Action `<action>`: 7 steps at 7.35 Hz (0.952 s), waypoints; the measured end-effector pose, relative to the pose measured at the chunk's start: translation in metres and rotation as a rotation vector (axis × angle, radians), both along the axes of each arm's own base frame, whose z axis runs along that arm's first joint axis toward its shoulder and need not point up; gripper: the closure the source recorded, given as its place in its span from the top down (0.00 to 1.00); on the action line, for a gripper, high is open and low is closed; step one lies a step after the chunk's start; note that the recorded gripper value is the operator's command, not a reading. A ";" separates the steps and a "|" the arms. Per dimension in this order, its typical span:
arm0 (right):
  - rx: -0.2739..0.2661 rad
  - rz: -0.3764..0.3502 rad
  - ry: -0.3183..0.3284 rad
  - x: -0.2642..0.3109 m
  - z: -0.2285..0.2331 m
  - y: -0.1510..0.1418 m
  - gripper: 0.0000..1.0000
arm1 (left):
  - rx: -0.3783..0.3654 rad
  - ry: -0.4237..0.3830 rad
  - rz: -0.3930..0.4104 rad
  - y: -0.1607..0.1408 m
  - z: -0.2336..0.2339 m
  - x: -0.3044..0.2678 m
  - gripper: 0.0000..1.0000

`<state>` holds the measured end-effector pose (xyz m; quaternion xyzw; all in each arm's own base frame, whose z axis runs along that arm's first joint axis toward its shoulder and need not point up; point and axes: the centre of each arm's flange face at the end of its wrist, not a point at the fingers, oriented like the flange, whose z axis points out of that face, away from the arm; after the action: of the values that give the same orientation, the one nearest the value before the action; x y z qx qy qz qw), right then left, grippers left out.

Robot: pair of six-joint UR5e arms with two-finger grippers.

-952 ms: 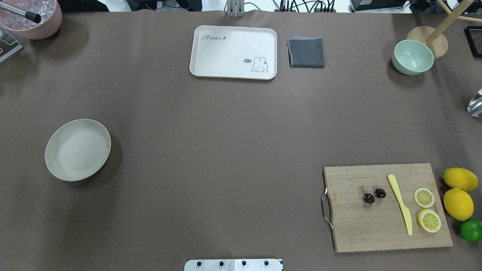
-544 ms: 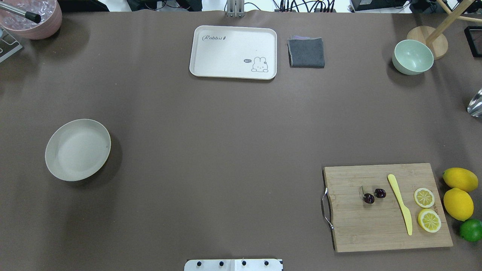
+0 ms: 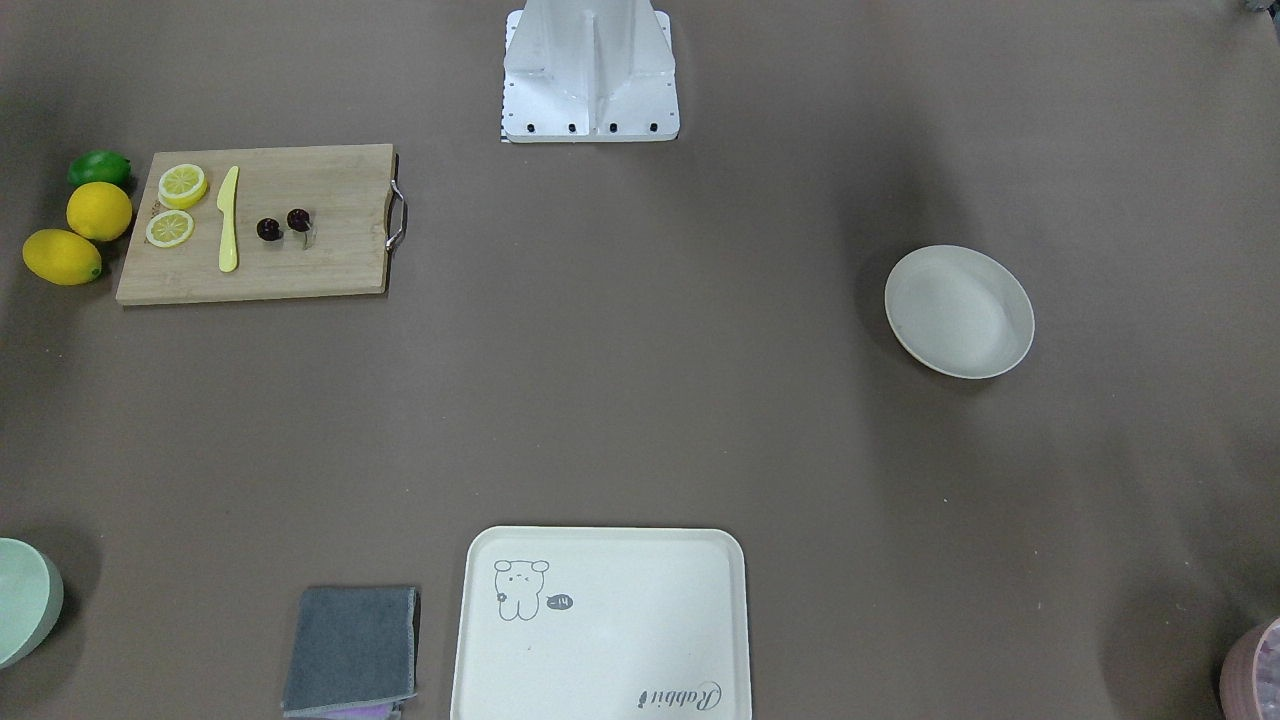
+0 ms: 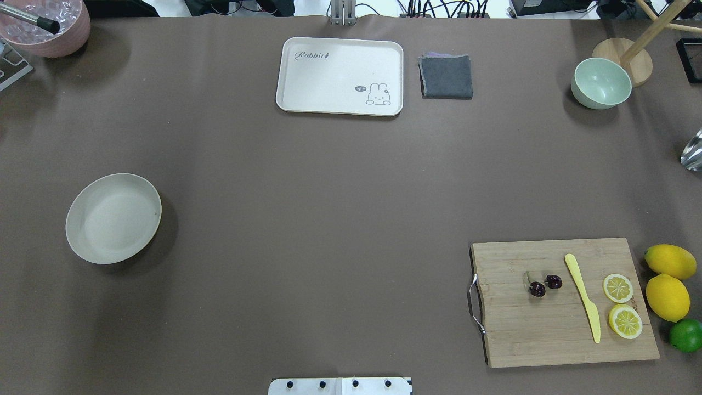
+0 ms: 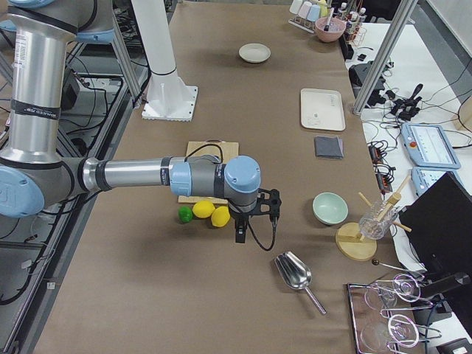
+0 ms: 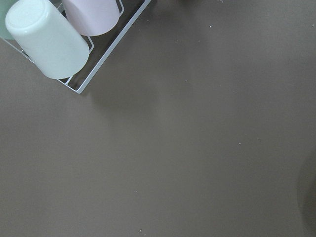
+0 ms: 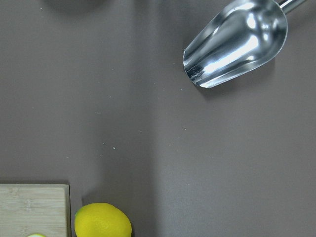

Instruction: Place red cherry on plate

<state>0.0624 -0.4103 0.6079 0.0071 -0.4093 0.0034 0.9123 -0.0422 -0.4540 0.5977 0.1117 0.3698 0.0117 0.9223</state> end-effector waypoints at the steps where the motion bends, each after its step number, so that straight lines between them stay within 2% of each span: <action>1: 0.000 0.000 0.000 0.000 0.000 0.000 1.00 | 0.000 0.000 0.000 0.000 0.000 0.000 0.98; 7: -0.003 0.004 -0.003 0.000 -0.001 -0.001 1.00 | 0.002 -0.001 0.001 -0.003 -0.002 0.001 0.98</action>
<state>0.0622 -0.4116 0.6070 0.0067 -0.4107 0.0057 0.9117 -0.0410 -0.4573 0.5957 0.1123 0.3693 0.0124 0.9224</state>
